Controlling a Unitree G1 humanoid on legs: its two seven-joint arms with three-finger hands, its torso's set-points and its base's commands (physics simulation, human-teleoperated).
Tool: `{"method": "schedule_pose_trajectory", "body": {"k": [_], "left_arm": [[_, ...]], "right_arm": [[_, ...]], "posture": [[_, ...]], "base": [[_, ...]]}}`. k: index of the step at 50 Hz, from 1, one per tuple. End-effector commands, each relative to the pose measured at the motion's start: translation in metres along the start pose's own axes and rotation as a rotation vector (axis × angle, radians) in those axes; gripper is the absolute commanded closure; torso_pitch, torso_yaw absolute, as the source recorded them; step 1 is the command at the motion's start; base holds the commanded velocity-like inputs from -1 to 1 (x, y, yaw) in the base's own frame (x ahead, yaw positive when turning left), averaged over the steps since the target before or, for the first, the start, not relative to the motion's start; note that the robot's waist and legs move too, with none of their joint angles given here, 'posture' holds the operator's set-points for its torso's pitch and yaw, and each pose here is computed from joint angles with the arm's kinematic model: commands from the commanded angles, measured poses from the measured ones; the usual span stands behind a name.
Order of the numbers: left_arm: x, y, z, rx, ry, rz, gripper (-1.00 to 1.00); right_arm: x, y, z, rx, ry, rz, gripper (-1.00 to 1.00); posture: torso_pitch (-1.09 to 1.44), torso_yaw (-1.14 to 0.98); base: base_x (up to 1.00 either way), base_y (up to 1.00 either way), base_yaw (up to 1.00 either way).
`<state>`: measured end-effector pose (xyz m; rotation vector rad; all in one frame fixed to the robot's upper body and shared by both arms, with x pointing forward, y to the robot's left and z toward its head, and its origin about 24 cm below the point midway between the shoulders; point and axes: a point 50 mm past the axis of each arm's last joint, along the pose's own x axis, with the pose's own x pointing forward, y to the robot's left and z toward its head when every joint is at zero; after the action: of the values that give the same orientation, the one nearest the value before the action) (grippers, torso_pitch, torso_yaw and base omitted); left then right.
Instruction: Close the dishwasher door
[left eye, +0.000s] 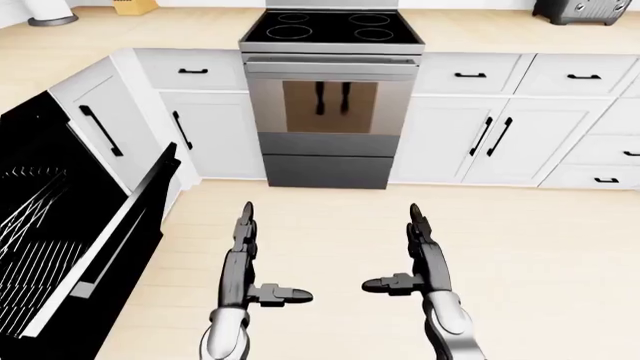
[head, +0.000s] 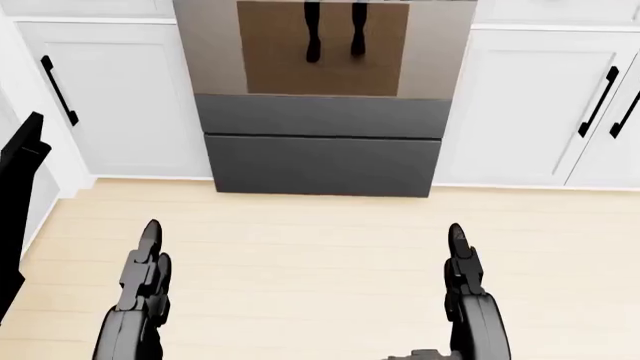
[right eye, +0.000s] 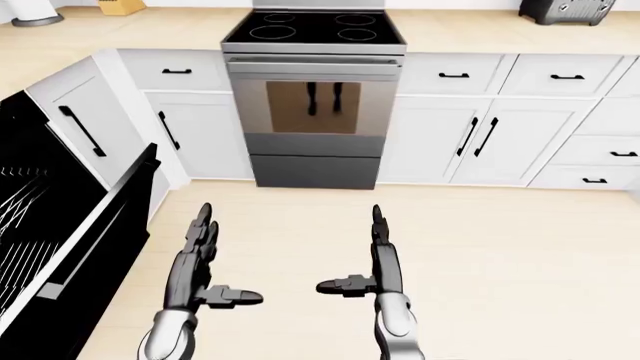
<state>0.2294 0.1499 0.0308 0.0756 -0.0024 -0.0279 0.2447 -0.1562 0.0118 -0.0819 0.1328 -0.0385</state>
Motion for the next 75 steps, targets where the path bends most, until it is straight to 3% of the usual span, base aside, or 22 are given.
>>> {"method": "schedule_pose_trajectory", "body": {"k": [1, 75], "left_arm": [[0.004, -0.0017, 0.0171, -0.001, -0.094, -0.007, -1.0], [0.0009, -0.0008, 0.0213, -0.004, -0.103, -0.002, -1.0]], "right_arm": [[0.0029, -0.0017, 0.0172, -0.001, -0.089, -0.009, -1.0], [0.0024, -0.0009, 0.0176, -0.006, -0.089, -0.007, -1.0]], "posture": [[0.0, 0.0], [0.0, 0.0]], "base": [[0.0, 0.15, 0.0], [0.0, 0.24, 0.0]]}}
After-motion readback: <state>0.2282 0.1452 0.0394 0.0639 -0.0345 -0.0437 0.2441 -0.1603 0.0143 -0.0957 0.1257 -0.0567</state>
